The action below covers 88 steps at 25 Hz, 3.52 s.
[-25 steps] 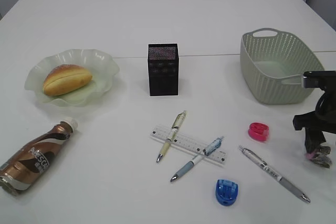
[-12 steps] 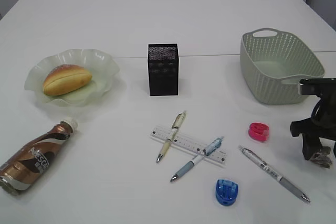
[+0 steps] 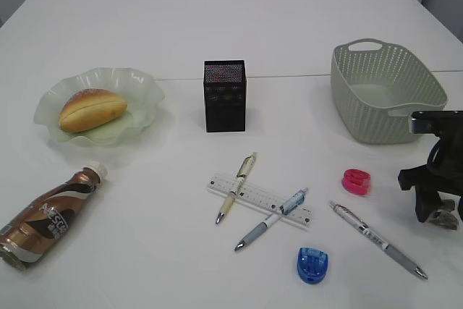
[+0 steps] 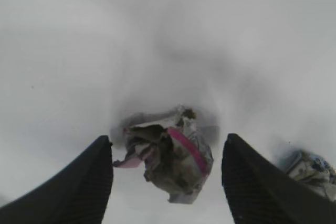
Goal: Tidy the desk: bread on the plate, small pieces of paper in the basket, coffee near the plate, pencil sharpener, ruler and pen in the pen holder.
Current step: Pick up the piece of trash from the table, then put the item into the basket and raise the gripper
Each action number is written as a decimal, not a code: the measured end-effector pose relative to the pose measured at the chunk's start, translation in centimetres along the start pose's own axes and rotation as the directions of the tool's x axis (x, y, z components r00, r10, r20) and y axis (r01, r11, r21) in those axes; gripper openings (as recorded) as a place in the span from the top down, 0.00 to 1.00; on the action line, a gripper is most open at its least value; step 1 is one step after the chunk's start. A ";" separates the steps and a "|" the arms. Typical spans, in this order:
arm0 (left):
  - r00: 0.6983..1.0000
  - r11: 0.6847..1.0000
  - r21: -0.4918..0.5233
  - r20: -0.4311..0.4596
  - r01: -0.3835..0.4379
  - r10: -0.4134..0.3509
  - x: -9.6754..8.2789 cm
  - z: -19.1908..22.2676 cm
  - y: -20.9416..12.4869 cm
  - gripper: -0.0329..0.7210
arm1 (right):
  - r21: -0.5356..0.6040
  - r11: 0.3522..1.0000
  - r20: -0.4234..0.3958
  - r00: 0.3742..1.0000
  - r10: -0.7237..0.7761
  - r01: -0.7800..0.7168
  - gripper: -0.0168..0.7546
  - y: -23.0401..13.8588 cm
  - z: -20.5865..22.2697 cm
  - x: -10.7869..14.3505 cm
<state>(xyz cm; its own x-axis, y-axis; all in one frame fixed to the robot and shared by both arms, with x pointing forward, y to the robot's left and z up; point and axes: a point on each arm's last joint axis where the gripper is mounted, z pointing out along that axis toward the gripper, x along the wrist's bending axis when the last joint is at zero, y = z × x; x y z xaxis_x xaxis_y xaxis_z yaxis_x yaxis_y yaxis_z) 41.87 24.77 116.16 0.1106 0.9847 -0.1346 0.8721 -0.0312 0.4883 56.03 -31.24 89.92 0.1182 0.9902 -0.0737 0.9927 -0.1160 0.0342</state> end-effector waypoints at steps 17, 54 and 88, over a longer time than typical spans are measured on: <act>1.000 1.000 0.000 0.000 0.000 0.000 0.0 0.0 0.0 0.37 | -0.017 1.000 -0.003 1.000 0.000 0.000 0.67 0.2 0.0 0.0; 1.000 1.000 0.001 0.003 0.001 -0.001 0.0 0.0 0.0 0.37 | -0.092 0.995 -0.024 0.999 0.033 -0.035 0.96 -3.1 -9.6 -0.9; 1.000 1.000 0.001 0.003 0.001 -0.001 0.0 0.0 0.0 0.39 | -0.457 0.884 0.007 0.995 -0.103 0.094 0.96 11.5 -17.3 -0.2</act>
<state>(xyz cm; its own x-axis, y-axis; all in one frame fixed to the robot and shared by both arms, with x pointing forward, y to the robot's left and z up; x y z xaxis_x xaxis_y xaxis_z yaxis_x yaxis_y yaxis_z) 41.87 24.75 116.16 0.1111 0.9842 -0.1377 0.8725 -0.0303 0.4877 66.95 -31.42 107.55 0.0160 0.9964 -0.0836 0.8773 0.0261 0.4792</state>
